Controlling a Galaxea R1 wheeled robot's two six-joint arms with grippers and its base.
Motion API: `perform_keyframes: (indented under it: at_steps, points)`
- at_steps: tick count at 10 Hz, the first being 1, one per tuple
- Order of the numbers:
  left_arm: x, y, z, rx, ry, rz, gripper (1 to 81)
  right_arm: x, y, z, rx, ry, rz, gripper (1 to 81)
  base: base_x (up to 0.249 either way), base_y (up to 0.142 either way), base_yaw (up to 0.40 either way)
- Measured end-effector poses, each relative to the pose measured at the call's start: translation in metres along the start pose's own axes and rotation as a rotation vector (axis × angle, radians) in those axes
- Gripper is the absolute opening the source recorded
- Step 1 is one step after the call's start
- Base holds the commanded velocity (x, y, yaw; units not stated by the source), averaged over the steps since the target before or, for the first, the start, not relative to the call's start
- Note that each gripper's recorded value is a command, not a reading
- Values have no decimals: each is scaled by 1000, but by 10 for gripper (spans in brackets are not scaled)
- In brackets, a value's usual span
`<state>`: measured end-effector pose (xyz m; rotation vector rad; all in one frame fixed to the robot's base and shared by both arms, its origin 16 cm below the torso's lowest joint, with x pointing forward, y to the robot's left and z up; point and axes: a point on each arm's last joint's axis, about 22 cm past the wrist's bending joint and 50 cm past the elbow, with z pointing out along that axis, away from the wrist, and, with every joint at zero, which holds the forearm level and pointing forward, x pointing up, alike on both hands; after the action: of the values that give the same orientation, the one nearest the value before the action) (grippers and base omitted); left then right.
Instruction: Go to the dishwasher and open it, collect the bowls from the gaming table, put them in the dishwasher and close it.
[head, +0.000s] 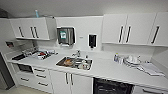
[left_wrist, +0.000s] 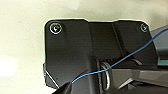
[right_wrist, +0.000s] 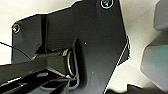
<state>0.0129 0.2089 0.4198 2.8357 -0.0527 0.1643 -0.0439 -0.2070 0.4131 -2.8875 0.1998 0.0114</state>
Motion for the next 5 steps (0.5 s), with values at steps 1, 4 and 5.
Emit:
perform_keyframes:
  at_steps: [1, 4, 5]
  points:
    - [-2, 1, 0, -2, -3, 0, 811, 1, 3, -1, -8, -7, -42, 811, 0, 0, 345]
    - [-4, 1, 0, -1, -4, -1, 811, -6, 1, 0, -1, -35, -119, 811, 0, 0, 345]
    - [0, 0, 0, -1, 0, -2, 811, -9, -2, 0, 11, -32, -114, 811, 0, 0, 345]
